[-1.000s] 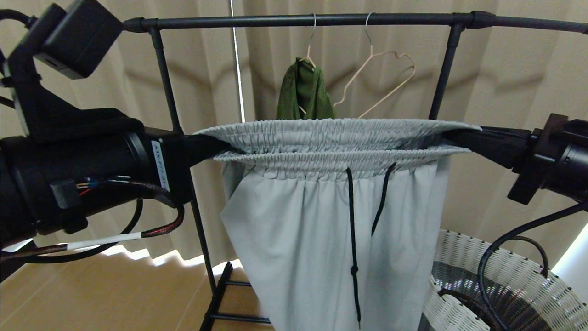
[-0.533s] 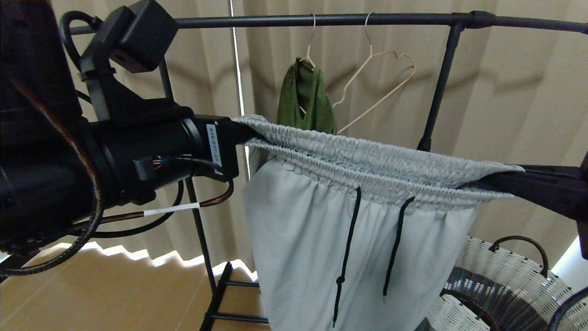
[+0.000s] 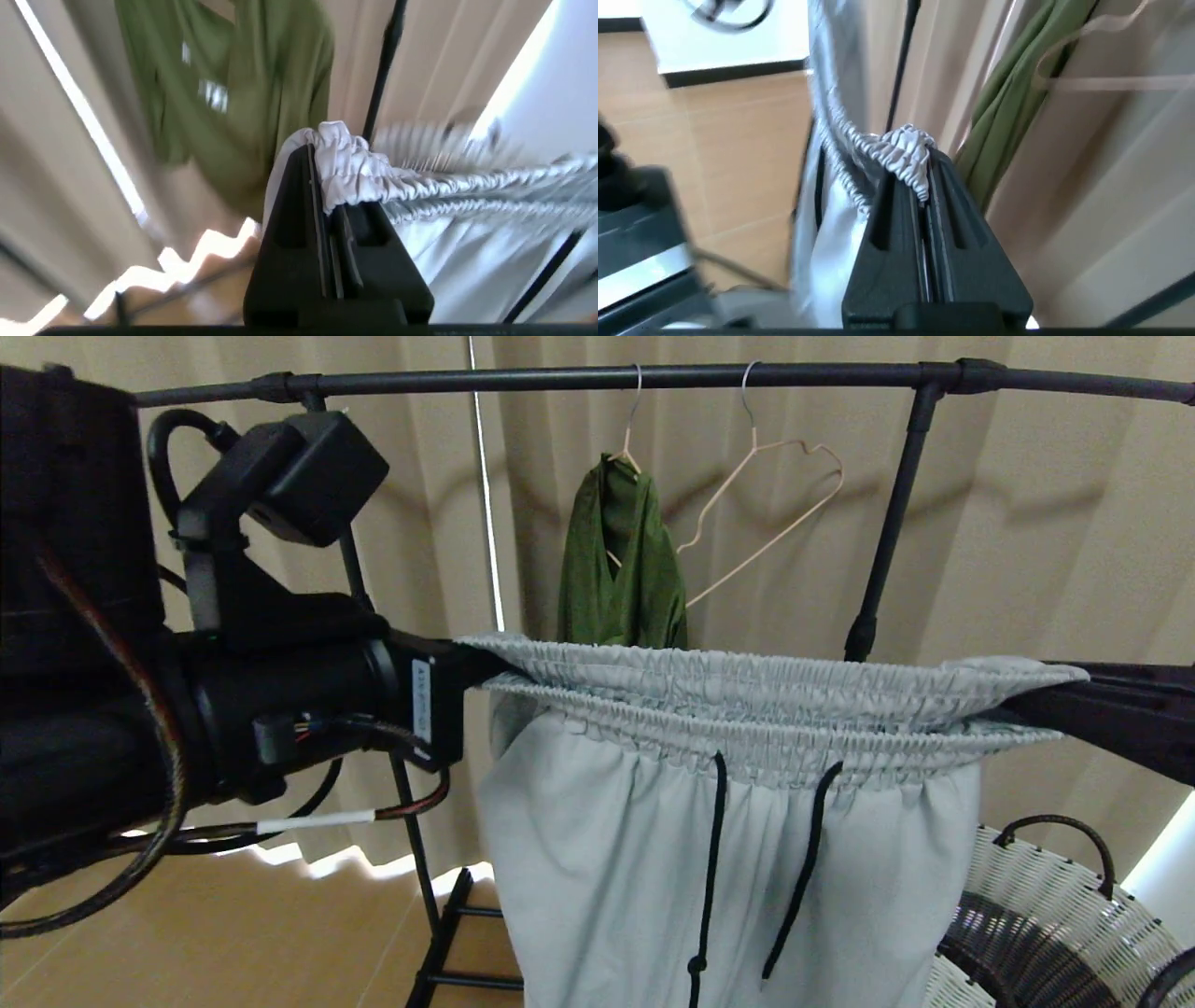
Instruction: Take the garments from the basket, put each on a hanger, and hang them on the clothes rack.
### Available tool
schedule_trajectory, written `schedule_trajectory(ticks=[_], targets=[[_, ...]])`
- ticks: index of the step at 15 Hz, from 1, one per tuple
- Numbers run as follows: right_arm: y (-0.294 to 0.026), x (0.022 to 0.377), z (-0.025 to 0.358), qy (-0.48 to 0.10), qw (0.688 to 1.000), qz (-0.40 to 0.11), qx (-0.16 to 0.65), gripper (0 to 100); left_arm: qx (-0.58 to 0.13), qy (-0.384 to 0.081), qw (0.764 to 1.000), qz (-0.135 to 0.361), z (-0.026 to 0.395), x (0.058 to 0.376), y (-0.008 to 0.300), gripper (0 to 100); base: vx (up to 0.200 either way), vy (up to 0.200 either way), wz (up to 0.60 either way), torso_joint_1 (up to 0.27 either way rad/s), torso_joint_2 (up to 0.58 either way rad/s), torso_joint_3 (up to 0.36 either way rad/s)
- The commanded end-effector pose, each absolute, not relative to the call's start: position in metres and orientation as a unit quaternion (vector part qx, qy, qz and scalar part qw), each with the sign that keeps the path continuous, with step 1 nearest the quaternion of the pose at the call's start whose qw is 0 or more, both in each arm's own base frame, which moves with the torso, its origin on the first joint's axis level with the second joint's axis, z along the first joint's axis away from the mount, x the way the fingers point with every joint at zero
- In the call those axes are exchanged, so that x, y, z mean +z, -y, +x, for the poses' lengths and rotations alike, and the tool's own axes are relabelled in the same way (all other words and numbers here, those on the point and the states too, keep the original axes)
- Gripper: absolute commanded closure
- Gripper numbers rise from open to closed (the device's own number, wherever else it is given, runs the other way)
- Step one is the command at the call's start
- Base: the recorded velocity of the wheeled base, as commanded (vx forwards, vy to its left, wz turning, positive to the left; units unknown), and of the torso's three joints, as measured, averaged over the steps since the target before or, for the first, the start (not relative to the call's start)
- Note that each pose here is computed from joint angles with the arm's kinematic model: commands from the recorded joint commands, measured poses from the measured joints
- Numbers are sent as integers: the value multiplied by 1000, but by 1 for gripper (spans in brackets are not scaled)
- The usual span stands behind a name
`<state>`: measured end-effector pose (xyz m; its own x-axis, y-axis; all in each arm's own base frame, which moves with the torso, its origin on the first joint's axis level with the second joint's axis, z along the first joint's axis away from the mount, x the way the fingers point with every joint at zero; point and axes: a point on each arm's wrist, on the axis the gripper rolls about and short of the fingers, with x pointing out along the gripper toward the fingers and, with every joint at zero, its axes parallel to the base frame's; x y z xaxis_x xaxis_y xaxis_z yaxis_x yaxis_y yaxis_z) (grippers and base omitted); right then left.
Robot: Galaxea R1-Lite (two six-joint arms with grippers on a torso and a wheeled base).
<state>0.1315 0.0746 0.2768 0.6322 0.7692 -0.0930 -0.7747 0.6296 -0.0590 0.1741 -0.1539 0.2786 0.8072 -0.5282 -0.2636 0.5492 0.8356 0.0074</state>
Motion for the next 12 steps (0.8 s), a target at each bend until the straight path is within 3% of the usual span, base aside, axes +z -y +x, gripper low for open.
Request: schedule_trajectory(ticks=[1,7,11,12], targets=[[-82,274,161,-20,911,-47,409,100,-302,-112,946,42,146,302,135,100,0,0,0,0,0,0],[-100,276,202,16,911,-45,410,100,-406,-95,909,28,104,321,114,100,0,0,0,0,0,0],[-98,277,199,15,913,-46,405,100,-393,-103,913,33,111,315,120,100,0,0,0,0,0,0],[-94,283,191,25,916,-46,397,100,-344,-106,932,39,125,312,127,100,0,0,0,0,0,0]])
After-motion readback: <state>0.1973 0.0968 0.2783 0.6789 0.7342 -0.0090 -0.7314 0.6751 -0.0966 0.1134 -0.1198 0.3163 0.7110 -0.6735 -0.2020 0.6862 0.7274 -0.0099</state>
